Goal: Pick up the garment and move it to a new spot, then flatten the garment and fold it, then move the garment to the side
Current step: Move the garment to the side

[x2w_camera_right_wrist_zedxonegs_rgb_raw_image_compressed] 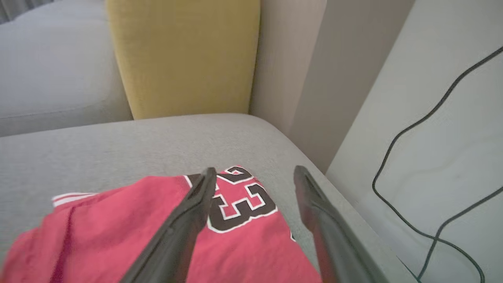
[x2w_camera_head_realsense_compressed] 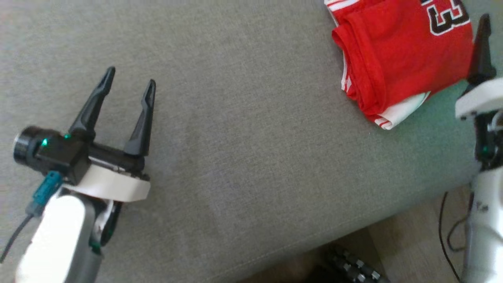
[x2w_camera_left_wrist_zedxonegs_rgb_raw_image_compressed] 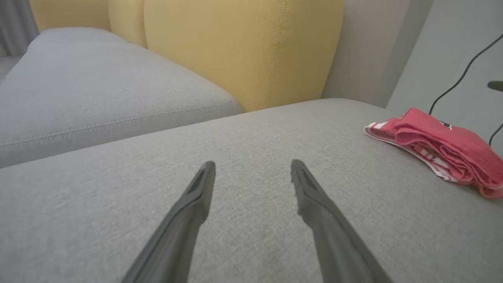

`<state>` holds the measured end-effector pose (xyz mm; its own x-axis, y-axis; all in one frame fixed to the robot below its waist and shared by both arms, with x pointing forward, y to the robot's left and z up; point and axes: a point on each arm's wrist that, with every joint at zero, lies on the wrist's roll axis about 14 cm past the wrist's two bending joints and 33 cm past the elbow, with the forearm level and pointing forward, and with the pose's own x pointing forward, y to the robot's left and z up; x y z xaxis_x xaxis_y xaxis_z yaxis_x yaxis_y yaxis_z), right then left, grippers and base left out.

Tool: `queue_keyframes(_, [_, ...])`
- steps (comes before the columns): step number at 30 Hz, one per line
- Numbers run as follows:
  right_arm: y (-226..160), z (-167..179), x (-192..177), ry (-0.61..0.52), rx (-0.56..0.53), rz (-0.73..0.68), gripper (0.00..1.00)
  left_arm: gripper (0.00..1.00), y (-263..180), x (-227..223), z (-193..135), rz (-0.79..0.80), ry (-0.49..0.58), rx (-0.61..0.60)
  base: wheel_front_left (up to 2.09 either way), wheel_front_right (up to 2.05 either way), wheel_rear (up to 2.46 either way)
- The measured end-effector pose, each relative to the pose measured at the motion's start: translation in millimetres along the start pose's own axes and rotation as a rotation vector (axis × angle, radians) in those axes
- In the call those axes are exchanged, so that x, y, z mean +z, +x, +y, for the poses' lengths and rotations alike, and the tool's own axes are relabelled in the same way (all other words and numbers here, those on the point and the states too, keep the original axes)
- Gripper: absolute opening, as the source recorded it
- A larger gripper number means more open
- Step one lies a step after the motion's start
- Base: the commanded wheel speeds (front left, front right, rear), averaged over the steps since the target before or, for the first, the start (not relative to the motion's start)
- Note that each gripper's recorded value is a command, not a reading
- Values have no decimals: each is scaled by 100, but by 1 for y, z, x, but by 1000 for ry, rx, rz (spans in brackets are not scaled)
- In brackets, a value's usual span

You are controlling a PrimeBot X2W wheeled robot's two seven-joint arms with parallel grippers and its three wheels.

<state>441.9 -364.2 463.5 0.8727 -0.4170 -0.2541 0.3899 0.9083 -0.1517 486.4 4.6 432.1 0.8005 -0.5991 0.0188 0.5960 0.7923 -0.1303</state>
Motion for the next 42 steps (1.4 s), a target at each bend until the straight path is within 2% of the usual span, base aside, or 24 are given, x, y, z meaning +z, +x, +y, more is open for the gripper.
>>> queue_keyframes(5, [-28, 25, 18, 16, 80, -92, 100, 100, -20, 10, 3, 4, 7, 61, 0, 0, 0])
queue_keyframes(10, [-54, 63, 24, 77, 205, -153, 100, 100, -48, 18, 15, 17, 24, 143, 0, 0, 0])
queue_keyframes(17, [-80, 127, 31, 149, 404, -195, 100, 100, -94, 35, 42, 8, 39, 314, 0, 0, 0])
queue_keyframes(22, [-99, 158, 44, 186, 507, -262, 100, 100, -127, 51, 57, -10, 58, 421, 0, 0, 0])
queue_keyframes(30, [-132, 169, 26, 203, 571, -226, 100, 100, -175, 62, 55, -19, 73, 510, 0, 0, 0])
queue_keyframes(42, [-170, 164, 29, 188, 606, -256, 100, 100, -216, 60, 38, -17, 65, 556, 0, 0, 0])
